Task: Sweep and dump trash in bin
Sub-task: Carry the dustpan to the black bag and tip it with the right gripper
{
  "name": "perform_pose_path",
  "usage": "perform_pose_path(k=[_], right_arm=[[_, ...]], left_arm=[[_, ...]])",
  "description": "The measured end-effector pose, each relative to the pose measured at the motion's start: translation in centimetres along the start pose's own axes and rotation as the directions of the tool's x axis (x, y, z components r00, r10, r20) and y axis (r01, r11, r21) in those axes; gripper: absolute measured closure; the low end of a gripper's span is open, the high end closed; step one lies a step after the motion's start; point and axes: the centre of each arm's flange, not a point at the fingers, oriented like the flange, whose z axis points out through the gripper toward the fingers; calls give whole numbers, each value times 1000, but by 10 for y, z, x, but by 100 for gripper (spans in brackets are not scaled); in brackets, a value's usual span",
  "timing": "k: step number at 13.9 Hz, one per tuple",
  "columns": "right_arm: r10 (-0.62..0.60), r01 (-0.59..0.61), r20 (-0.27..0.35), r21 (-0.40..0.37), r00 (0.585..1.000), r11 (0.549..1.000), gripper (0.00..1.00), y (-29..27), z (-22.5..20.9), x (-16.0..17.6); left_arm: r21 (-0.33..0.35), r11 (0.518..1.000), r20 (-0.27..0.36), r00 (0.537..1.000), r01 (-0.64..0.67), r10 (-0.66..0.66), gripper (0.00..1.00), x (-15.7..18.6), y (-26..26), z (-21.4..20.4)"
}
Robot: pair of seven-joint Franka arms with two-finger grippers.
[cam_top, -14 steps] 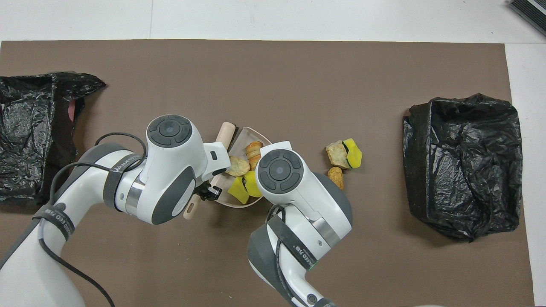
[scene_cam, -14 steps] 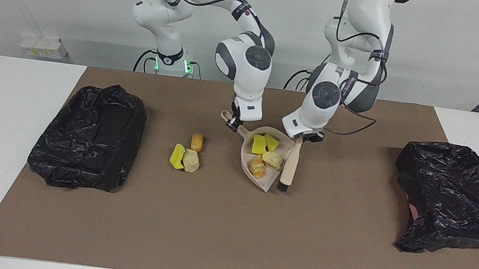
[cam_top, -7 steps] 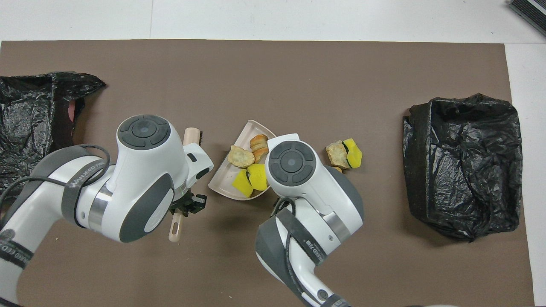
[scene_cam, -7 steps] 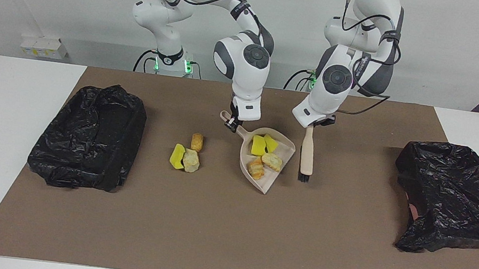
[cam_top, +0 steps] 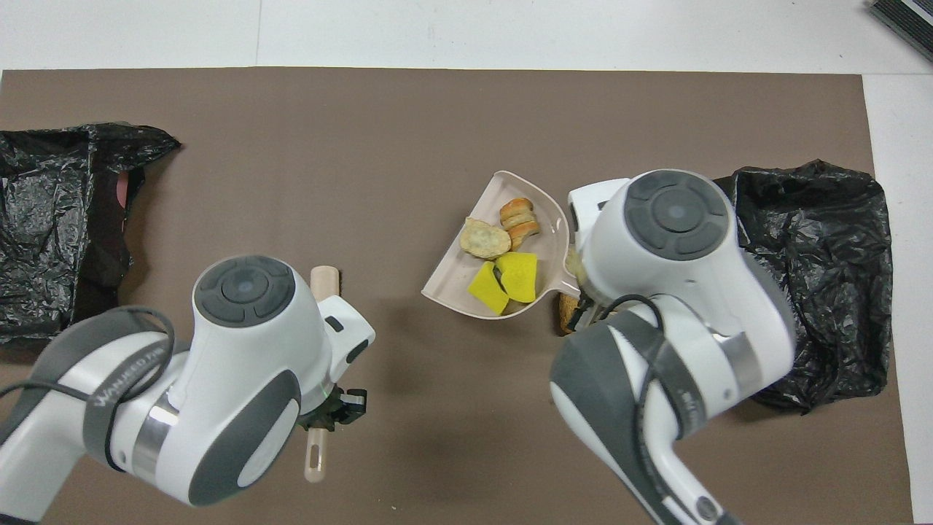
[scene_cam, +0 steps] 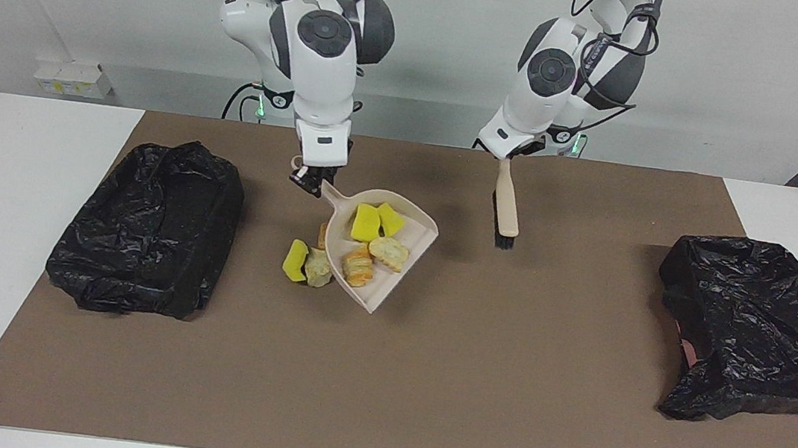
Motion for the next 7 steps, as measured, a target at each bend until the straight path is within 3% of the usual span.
perform_pose_path(k=[3,7], right_arm=[[-24,24,6,11,1000,1000,69,48,-30,-80],[-102,102,43,3,994,995,69,109,-50,-204]], left_arm=[[-25,1000,-24,1000,0,-1,74,-43,47,47],[-20,999,-4,999,-42,42,74,-83,85,95]])
